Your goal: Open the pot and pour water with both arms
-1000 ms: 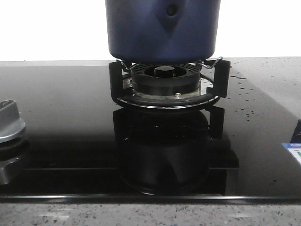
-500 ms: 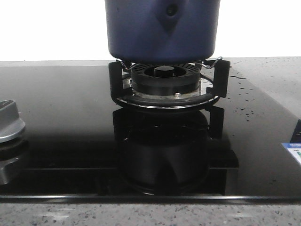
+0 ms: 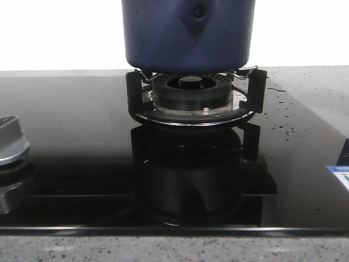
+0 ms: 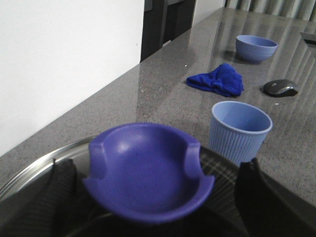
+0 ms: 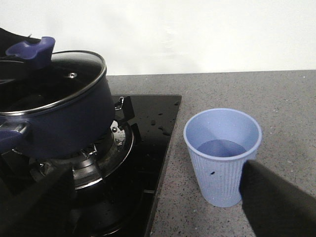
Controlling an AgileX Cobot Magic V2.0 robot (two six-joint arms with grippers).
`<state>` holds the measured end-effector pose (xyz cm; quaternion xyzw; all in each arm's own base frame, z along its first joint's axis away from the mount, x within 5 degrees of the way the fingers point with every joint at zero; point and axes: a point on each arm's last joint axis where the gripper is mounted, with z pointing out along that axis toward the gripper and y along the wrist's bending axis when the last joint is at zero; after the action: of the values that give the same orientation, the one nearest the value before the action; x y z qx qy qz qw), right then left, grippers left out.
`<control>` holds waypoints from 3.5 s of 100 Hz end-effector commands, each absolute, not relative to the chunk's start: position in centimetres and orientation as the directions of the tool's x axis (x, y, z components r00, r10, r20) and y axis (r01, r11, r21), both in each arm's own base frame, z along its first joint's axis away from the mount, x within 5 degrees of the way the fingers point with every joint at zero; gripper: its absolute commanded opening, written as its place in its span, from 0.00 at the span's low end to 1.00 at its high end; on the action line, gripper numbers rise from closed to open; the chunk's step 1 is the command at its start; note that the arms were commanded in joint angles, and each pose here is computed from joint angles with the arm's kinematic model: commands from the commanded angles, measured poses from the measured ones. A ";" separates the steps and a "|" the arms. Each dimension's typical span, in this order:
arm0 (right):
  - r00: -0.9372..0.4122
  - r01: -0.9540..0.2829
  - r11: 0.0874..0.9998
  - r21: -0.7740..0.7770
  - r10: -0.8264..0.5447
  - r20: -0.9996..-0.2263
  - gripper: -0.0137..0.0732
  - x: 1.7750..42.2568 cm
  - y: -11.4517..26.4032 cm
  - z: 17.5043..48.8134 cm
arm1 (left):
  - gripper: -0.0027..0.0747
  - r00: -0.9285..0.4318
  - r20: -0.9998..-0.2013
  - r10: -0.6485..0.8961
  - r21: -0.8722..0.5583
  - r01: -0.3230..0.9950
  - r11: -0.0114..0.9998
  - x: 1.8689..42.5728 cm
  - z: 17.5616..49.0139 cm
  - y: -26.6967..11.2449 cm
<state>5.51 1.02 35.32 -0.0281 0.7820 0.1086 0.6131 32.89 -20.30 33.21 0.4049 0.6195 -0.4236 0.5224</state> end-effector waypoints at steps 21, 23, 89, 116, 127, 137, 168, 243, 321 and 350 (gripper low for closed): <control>-0.140 -0.188 0.977 0.100 0.074 -0.987 0.83 5.8 1.0 37.0 | 0.65 -0.131 -0.989 -0.069 -0.146 0.935 0.322 33.1 35.0 -20.9; -0.140 -0.188 0.977 0.100 0.074 -0.987 0.83 5.8 1.0 37.0 | 0.64 -0.131 -0.989 -0.069 -0.146 0.935 0.324 33.1 35.0 -20.9; -0.121 -0.162 0.986 0.038 0.018 -0.993 0.83 5.8 0.7 37.1 | 0.37 -0.010 -0.990 -0.139 -0.054 0.947 0.318 30.8 40.2 -19.7; -0.117 -0.100 0.992 -0.082 -0.093 -0.989 0.83 5.9 0.0 37.0 | 0.37 0.061 -0.990 -0.126 0.011 0.932 0.363 27.8 44.1 -17.1; -0.142 -0.051 0.990 -0.130 -0.136 -0.981 0.83 6.1 -0.5 36.4 | 0.37 0.055 -0.991 -0.118 0.006 0.925 0.380 26.7 45.4 -15.7; -0.162 -0.014 0.988 -0.153 -0.153 -0.975 0.83 6.6 -0.7 35.3 | 0.37 0.073 -0.992 -0.105 0.026 0.918 0.395 25.5 46.2 -14.7; -0.134 -0.128 0.978 -0.164 -0.181 -0.974 0.83 9.0 0.9 30.1 | 0.37 0.129 -0.985 -0.114 0.073 0.913 0.400 22.6 47.6 -13.8; -0.127 -0.052 0.999 -0.016 -0.023 -0.992 0.83 15.8 0.2 28.1 | 0.37 0.150 -0.982 -0.117 0.092 0.911 0.401 21.9 48.1 -13.6; -0.101 -0.081 0.994 0.069 0.061 -0.993 0.83 21.0 -0.9 25.0 | 0.37 0.150 -0.982 -0.117 0.092 0.911 0.401 21.9 48.1 -13.6; -0.074 -0.148 0.982 0.114 0.104 -0.992 0.83 23.1 -0.6 23.1 | 0.37 0.150 -0.982 -0.117 0.092 0.911 0.401 21.9 48.1 -13.6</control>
<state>22.23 -0.75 21.82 -0.0021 0.7718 0.0761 0.6313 23.38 -14.08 45.72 0.4063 0.5525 -0.3654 0.6294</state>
